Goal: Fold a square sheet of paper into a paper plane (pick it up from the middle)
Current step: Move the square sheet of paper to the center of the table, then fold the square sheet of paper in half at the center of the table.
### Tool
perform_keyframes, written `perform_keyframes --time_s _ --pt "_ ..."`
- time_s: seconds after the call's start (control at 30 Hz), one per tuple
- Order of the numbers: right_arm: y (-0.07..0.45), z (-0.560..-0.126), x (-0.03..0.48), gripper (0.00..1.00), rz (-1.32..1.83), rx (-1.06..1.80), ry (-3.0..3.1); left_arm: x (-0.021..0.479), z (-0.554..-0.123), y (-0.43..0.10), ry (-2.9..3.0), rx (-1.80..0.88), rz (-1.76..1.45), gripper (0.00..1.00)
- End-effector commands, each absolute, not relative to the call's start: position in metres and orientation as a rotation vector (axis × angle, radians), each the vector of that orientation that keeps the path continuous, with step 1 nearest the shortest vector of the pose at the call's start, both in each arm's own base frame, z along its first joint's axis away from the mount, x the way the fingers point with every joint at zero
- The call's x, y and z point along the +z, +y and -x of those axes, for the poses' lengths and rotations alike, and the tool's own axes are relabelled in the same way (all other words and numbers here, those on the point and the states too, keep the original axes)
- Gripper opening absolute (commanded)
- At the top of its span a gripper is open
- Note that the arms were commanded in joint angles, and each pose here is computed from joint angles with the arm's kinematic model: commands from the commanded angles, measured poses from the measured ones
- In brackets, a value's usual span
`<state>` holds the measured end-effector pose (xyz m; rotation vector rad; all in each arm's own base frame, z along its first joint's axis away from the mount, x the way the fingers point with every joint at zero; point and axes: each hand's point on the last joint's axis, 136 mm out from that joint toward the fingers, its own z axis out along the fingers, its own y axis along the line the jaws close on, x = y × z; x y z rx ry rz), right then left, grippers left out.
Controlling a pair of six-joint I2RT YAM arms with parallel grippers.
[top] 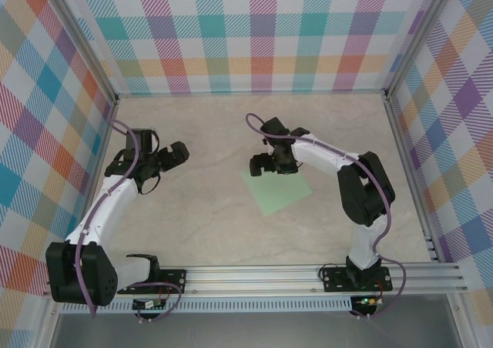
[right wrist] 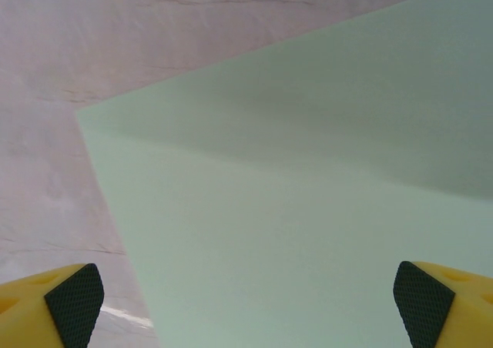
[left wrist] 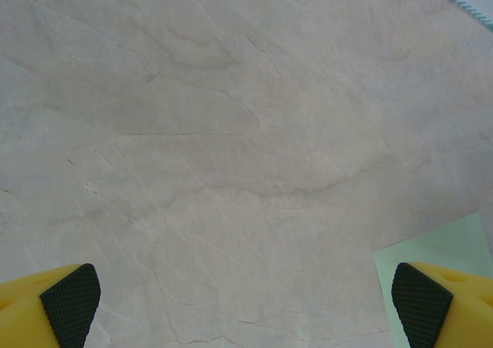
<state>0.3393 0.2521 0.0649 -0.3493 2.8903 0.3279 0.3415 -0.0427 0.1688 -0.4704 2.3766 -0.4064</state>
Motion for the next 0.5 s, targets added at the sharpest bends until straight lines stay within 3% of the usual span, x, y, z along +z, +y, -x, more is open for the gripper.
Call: perform_keyframes --time_s 0.0,0.47 --pt "0.241 -0.331 0.063 1.0 0.581 0.258 2.911 0.175 -0.343 -0.044 2.376 -0.429 0.476 1.0" --pt "0.238 -0.335 0.037 1.0 0.604 0.133 3.039 0.171 -0.343 -0.044 2.381 -0.42 0.467 1.0"
